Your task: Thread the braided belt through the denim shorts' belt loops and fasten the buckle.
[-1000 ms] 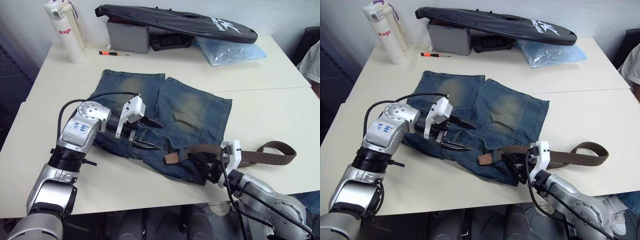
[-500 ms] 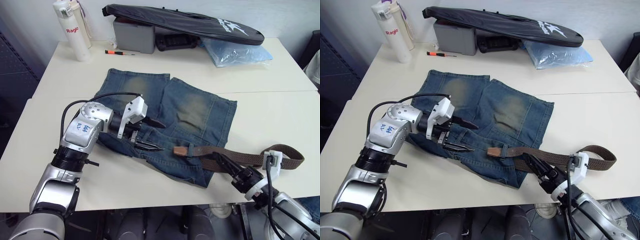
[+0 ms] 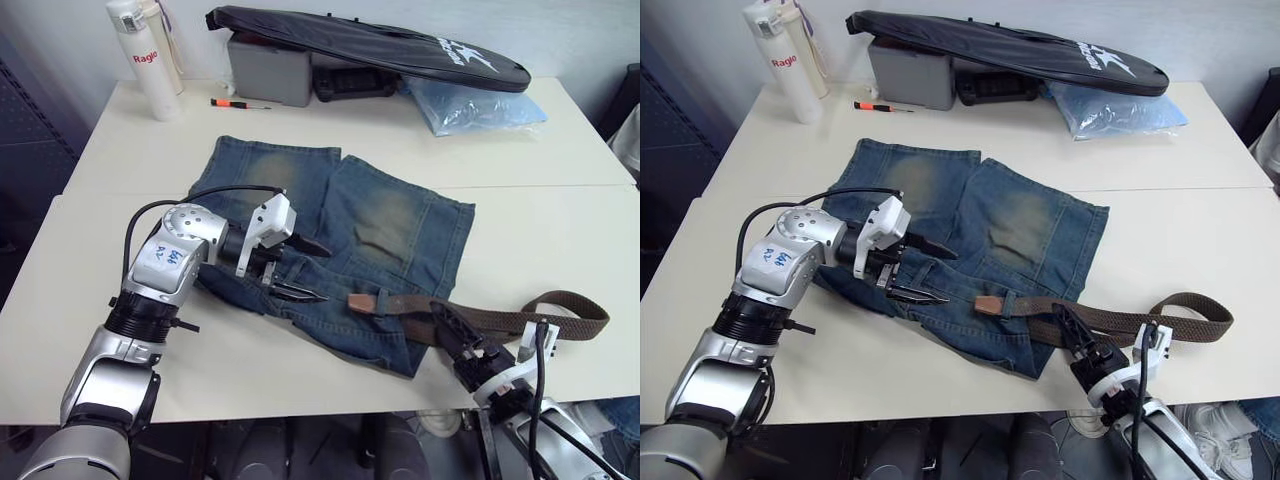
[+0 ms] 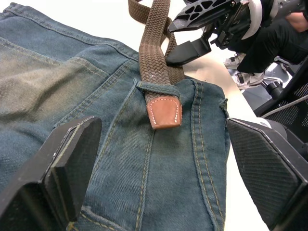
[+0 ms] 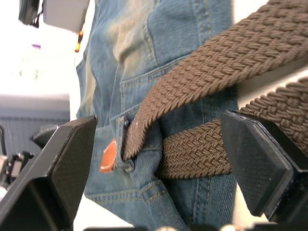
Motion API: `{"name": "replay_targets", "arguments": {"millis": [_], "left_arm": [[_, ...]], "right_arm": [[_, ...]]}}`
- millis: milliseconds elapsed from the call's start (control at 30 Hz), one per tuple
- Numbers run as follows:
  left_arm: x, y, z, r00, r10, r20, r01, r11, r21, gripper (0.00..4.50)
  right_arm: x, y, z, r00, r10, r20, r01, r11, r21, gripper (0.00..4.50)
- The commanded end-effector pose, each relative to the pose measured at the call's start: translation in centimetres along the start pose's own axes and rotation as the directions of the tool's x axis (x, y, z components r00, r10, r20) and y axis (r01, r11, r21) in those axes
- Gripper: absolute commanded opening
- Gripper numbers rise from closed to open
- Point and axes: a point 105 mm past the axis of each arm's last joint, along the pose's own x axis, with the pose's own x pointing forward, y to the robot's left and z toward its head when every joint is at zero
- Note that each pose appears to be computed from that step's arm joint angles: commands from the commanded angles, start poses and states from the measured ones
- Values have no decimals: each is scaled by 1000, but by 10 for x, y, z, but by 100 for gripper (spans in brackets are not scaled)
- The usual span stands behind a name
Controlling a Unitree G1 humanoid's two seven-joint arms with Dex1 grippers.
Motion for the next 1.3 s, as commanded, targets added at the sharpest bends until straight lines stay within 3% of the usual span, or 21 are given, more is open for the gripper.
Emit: {"name": "replay_targets", "arguments": {"millis": [33,267,300,367,600,633,1000,1200,1300], "left_arm": [[-1,-2,6,1000,-2,-1,2,999,37,450],[-2,-3,6,1000,2,-3,-1,999,41,450],[-2,-3,6,1000,2,-3,-2,999,41,450],[-3,-2,6,1000,4,-4,-4,999,42,450],[-3,-2,5,1000,9,-7,-8,999,44,450],[-4,-2,5,1000,10,-8,-10,999,43,450],[-3,-3,4,1000,1,-17,0,999,40,450],[-3,-2,5,1000,-4,-22,5,999,41,450],[-2,-2,5,1000,-4,-19,5,999,43,450]], "right_arm": [[6,-6,8,998,-31,63,27,998,63,439],[15,-8,6,997,-26,66,20,996,88,439],[16,-9,5,998,-28,64,23,996,91,416],[19,-8,3,998,-14,54,9,995,95,360],[24,1,-5,999,45,23,-47,994,99,13],[24,4,-7,998,56,13,-57,994,94,3],[45,24,-34,986,83,-146,-94,993,-76,3],[46,14,-40,975,21,-220,-66,978,-199,3],[40,21,-34,976,49,-211,-90,977,-191,103]]}}
